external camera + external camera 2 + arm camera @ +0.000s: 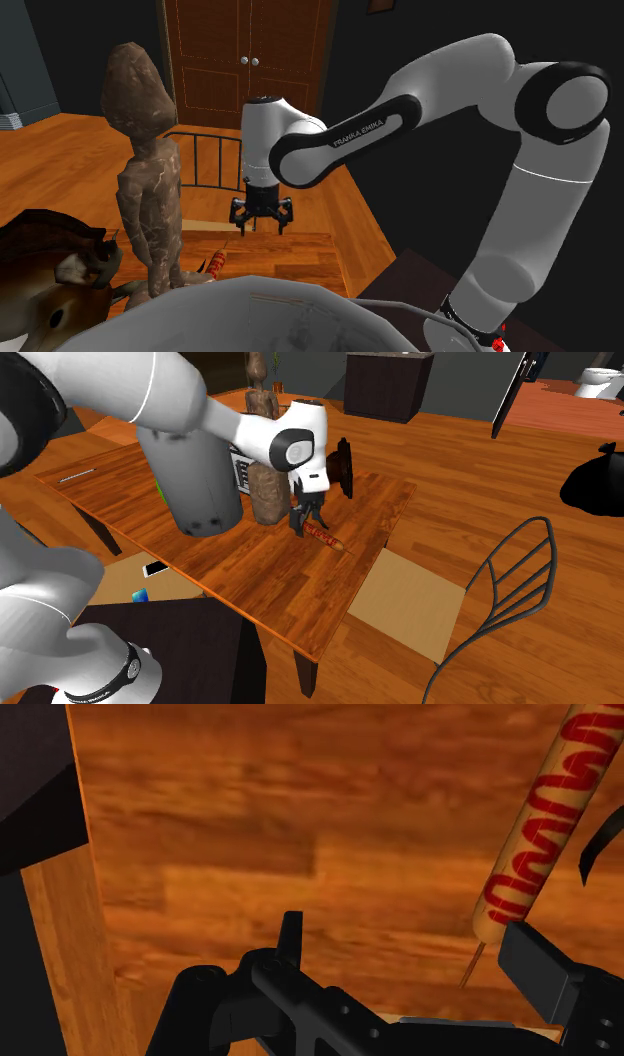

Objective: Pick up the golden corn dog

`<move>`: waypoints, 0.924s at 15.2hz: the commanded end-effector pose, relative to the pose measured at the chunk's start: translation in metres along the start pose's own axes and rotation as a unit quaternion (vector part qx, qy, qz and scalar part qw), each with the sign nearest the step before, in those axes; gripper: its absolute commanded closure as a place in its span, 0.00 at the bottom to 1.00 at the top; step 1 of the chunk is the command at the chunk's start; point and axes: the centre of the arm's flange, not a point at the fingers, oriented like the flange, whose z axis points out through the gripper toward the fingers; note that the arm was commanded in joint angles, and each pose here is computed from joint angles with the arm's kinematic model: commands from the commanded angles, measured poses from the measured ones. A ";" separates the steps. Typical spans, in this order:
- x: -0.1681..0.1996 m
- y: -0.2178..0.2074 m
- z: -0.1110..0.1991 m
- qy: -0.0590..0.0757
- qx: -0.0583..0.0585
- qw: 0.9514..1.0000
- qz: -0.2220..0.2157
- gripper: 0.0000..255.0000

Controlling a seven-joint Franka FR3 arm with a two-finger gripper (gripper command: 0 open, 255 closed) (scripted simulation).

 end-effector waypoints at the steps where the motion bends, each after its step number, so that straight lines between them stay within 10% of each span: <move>1: 0.003 -0.023 0.019 -0.003 -0.003 1.000 0.018 0.00; 14: 0.024 -0.131 0.115 -0.020 -0.017 0.995 0.098 0.00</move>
